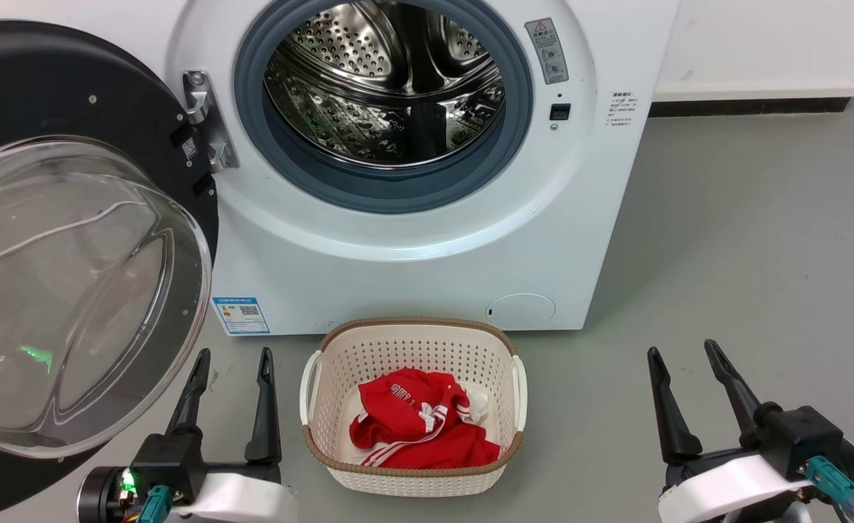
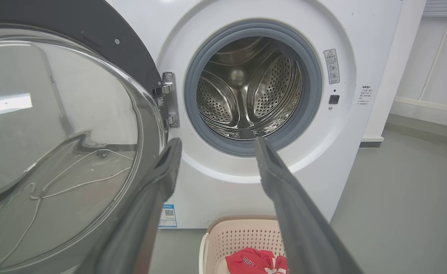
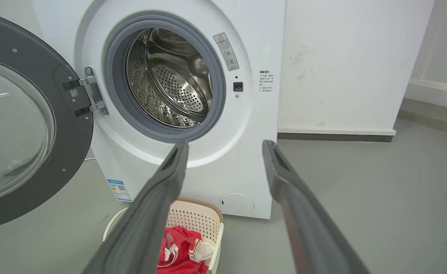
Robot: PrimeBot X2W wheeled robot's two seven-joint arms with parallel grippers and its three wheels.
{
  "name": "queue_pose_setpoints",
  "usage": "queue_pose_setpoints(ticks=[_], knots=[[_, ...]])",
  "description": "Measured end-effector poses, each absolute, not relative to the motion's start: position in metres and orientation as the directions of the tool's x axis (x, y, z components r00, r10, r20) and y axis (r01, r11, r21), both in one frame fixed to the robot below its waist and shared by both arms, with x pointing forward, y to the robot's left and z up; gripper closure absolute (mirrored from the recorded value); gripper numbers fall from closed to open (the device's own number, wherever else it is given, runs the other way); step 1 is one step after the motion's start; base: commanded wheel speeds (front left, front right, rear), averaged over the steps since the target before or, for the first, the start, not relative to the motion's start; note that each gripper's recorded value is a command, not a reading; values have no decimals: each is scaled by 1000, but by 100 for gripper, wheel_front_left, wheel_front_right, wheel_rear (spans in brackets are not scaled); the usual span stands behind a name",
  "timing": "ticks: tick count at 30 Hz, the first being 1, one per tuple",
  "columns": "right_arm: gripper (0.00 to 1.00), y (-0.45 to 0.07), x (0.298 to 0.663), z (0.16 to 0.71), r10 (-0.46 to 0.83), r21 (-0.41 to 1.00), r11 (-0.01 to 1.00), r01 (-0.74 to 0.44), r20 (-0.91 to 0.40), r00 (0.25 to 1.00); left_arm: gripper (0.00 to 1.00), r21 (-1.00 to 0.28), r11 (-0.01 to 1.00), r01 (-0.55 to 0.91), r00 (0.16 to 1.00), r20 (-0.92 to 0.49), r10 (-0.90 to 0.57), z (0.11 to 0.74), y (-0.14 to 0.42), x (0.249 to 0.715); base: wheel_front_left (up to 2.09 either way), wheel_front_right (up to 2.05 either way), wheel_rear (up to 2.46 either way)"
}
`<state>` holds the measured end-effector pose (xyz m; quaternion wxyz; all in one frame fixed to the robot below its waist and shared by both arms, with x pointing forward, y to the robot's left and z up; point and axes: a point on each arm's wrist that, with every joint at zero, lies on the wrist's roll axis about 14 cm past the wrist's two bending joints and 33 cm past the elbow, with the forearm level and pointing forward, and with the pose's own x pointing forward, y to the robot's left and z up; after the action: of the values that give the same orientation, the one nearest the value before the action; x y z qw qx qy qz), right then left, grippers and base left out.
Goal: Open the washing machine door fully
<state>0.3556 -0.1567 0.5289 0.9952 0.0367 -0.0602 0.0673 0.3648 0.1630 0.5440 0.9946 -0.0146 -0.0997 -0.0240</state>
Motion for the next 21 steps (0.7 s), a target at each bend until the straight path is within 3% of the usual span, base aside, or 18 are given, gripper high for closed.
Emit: queue_pose_setpoints(ticks=[11, 12, 16, 21], knots=[[0, -155, 356, 527, 133, 77, 987, -143, 123, 983, 0, -31, 998, 49, 980, 195, -42, 543, 165, 366, 0, 0, 0], [100, -155, 356, 527, 133, 78, 987, -143, 123, 984, 100, -31, 998, 52, 980, 196, -45, 543, 164, 366, 0, 0, 0], [100, -155, 351, 511, 132, 87, 987, -138, 73, 989, 100, -38, 998, 48, 990, 136, -42, 525, 165, 362, 0, 0, 0], [100, -159, 350, 506, 110, 189, 975, -119, 57, 992, 100, -135, 991, 21, 996, 88, -9, 515, 173, 363, 0, 0, 0]])
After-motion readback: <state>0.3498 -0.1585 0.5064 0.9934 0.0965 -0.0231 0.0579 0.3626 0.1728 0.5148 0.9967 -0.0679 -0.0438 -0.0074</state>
